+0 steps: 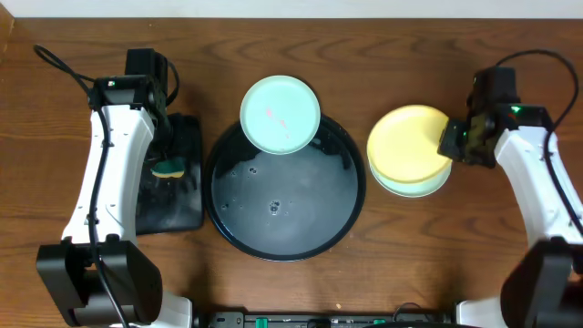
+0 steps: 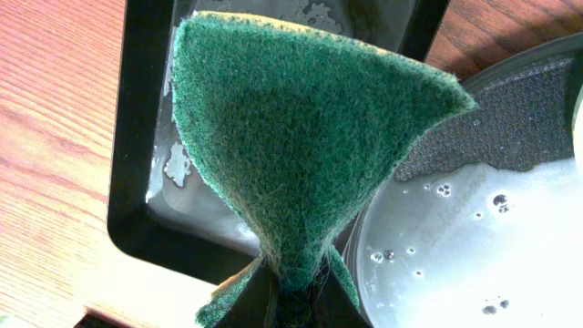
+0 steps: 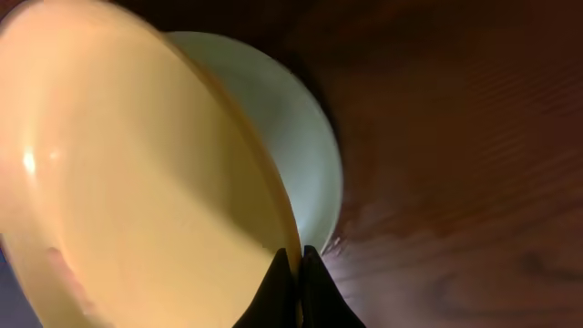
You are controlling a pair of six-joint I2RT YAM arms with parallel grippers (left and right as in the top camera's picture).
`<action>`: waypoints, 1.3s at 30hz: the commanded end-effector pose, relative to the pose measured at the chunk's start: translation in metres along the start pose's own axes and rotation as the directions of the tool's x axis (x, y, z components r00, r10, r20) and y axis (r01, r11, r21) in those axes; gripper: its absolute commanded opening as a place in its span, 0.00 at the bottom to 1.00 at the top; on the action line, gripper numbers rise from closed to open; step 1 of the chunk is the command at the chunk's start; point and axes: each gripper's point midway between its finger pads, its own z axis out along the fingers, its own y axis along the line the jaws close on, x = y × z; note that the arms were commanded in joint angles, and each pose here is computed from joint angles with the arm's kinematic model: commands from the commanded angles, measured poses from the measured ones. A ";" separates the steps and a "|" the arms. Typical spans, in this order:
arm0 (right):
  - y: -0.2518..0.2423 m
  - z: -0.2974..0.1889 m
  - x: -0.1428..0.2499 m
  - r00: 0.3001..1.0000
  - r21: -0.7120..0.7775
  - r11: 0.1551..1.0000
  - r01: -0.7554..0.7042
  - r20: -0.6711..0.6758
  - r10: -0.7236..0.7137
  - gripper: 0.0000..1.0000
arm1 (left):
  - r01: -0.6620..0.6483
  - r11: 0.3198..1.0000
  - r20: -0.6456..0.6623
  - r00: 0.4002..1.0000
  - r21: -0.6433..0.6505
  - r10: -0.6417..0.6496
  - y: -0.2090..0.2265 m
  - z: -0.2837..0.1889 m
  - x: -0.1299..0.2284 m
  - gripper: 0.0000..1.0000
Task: Clean dirty plates on tray and stack at the side
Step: 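Release the yellow plate and reach the right gripper to the last green plate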
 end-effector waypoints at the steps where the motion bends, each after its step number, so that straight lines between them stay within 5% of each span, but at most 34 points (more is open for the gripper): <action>1: -0.010 0.015 0.000 1.000 0.033 0.999 -0.024 -0.018 0.025 0.01 | 0.000 1.000 0.035 0.999 -0.007 0.001 0.003 -0.008 -0.006 0.07; 6: -0.010 0.026 -0.002 0.999 0.046 0.999 -0.023 -0.025 0.025 0.01 | 0.000 1.000 0.035 0.999 -0.007 0.001 0.003 -0.008 -0.006 0.07; 10: 0.000 0.023 -0.008 1.000 -0.002 1.000 0.002 -0.007 -0.002 0.29 | -0.001 1.000 0.035 0.999 -0.006 0.001 0.003 -0.008 -0.007 0.08; 13: 0.036 0.007 -0.016 0.992 -0.176 0.976 0.129 0.014 -0.128 0.47 | 0.000 1.000 0.038 0.999 -0.005 0.000 0.003 -0.008 -0.007 0.07; 20: 0.115 -0.056 -0.049 0.943 -0.325 0.890 0.321 0.196 -0.268 0.66 | 0.001 1.000 0.046 0.999 -0.002 -0.001 0.002 -0.008 -0.009 0.07; 28: 0.234 -0.086 -0.067 0.858 -0.471 0.718 0.512 0.315 -0.406 0.68 | 0.001 1.000 0.046 0.999 -0.002 -0.001 0.002 -0.008 -0.009 0.07; 39: 0.313 0.027 -0.052 0.745 -0.506 0.565 0.652 0.284 -0.604 0.60 | 0.003 1.000 0.059 0.998 0.002 -0.003 0.001 -0.009 -0.013 0.08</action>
